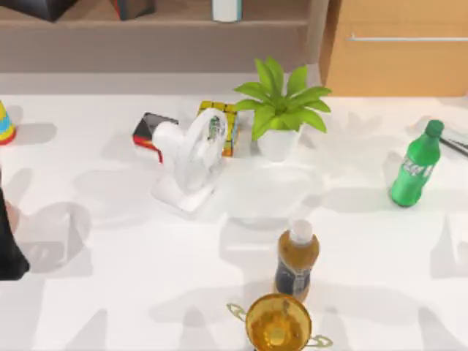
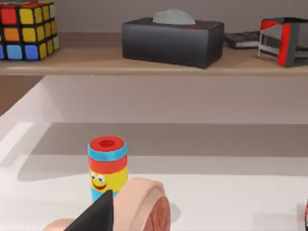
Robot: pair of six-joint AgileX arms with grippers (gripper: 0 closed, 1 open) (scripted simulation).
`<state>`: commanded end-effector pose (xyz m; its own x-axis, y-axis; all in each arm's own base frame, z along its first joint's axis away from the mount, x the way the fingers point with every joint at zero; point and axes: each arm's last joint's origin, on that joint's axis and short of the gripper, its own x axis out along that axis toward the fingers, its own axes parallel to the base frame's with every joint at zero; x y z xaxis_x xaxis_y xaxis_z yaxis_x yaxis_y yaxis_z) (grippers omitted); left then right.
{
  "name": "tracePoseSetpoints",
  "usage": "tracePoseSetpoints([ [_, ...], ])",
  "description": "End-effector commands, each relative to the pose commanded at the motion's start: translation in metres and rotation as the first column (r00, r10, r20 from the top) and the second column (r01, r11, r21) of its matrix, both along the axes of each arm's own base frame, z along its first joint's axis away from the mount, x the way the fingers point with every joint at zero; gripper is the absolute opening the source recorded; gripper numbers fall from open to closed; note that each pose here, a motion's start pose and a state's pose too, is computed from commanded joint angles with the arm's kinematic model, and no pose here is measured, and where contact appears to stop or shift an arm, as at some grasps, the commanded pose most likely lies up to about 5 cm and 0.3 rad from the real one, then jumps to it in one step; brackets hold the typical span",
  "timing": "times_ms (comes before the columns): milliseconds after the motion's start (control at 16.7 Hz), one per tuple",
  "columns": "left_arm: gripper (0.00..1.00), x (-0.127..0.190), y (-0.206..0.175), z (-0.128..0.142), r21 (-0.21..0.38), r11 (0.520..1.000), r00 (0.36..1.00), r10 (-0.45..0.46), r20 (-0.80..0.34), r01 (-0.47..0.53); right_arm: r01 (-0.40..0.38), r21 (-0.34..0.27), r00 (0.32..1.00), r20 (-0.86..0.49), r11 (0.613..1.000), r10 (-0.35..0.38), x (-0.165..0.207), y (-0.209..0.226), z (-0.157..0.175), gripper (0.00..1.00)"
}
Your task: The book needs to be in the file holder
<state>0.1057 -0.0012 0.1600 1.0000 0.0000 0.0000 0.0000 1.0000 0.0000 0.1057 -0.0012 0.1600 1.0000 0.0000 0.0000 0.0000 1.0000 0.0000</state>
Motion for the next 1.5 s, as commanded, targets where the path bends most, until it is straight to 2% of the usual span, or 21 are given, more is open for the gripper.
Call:
tracePoseSetpoints([
  [300,1.0,0.0,0.0,0.0,0.0,1.0,1.0,0.0,0.0,0.0,-0.004,0.016,1.0,0.012,1.0,0.004,0.001,0.003,0.014,1.0],
  [600,1.0,0.0,0.0,0.0,0.0,1.0,1.0,0.0,0.0,0.0,-0.016,0.07,0.999,0.033,0.997,0.014,0.02,0.02,0.075,1.0],
  [840,1.0,0.0,0.0,0.0,0.0,1.0,1.0,0.0,0.0,0.0,-0.026,0.102,1.0,0.018,0.994,0.024,0.072,0.058,0.132,1.0],
  [1020,1.0,0.0,0.0,0.0,0.0,1.0,1.0,0.0,0.0,0.0,-0.034,0.101,0.999,0.001,0.994,0.034,0.131,0.111,0.157,1.0],
  [1260,1.0,0.0,0.0,0.0,0.0,1.0,1.0,0.0,0.0,0.0,-0.04,0.074,0.999,-0.015,0.996,0.041,0.209,0.206,0.148,1.0],
  [1500,1.0,0.0,0.0,0.0,0.0,1.0,1.0,0.0,0.0,0.0,-0.031,0.029,0.999,-0.018,0.999,0.031,0.265,0.29,0.1,1.0],
])
